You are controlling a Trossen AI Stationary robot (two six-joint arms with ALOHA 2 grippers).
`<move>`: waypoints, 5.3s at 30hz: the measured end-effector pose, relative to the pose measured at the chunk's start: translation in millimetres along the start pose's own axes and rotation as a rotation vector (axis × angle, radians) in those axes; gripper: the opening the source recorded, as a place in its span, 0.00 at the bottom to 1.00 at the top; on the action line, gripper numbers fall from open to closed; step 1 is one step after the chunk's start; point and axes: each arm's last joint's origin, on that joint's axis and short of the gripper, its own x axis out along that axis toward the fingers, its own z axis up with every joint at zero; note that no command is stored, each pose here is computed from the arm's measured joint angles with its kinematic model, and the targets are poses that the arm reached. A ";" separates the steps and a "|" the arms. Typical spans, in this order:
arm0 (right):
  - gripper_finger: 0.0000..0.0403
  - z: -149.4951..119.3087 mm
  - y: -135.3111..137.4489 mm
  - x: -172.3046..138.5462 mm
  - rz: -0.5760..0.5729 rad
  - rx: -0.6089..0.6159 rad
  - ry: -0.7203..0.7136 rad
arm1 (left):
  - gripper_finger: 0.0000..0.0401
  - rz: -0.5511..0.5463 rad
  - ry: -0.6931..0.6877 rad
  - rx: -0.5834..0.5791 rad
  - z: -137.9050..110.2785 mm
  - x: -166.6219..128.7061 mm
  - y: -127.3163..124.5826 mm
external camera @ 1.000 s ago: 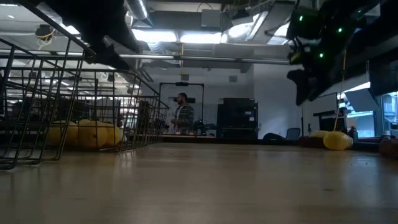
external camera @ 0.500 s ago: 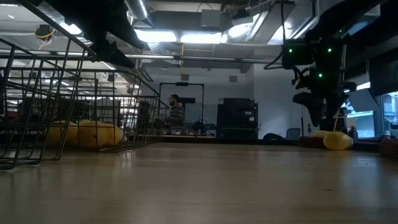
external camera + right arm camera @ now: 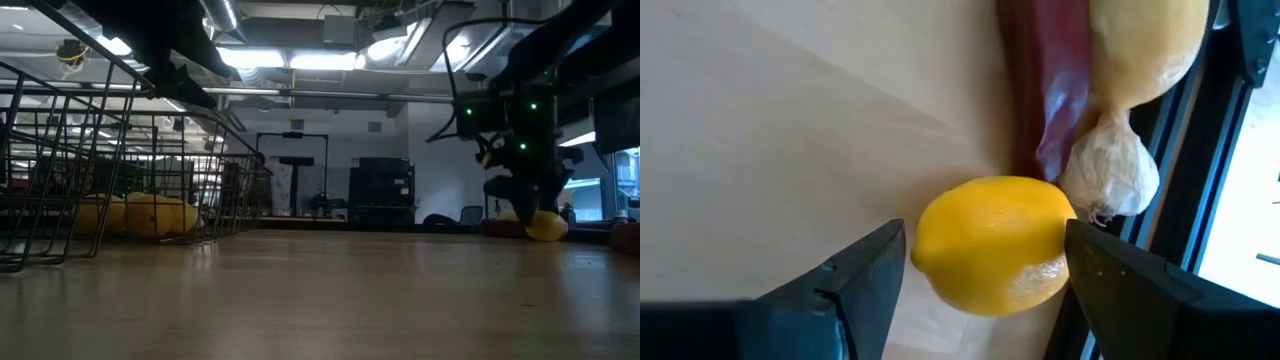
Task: Sort produce into baskets
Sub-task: Put the lemon in the middle wire basket
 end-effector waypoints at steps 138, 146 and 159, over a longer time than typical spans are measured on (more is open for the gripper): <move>0.67 -163.4 97.6 -97.7 0.718 -0.472 -0.339 | 0.87 -0.017 -0.047 -0.023 3.6 -0.5 -3.2; 0.67 -156.7 98.3 -120.9 0.693 -0.763 -0.417 | 0.87 -0.017 -0.047 -0.021 3.6 -0.5 -3.1; 0.67 -160.4 98.7 -114.0 0.662 -1.058 -0.462 | 0.87 -0.017 -0.047 -0.015 3.6 -0.5 -3.1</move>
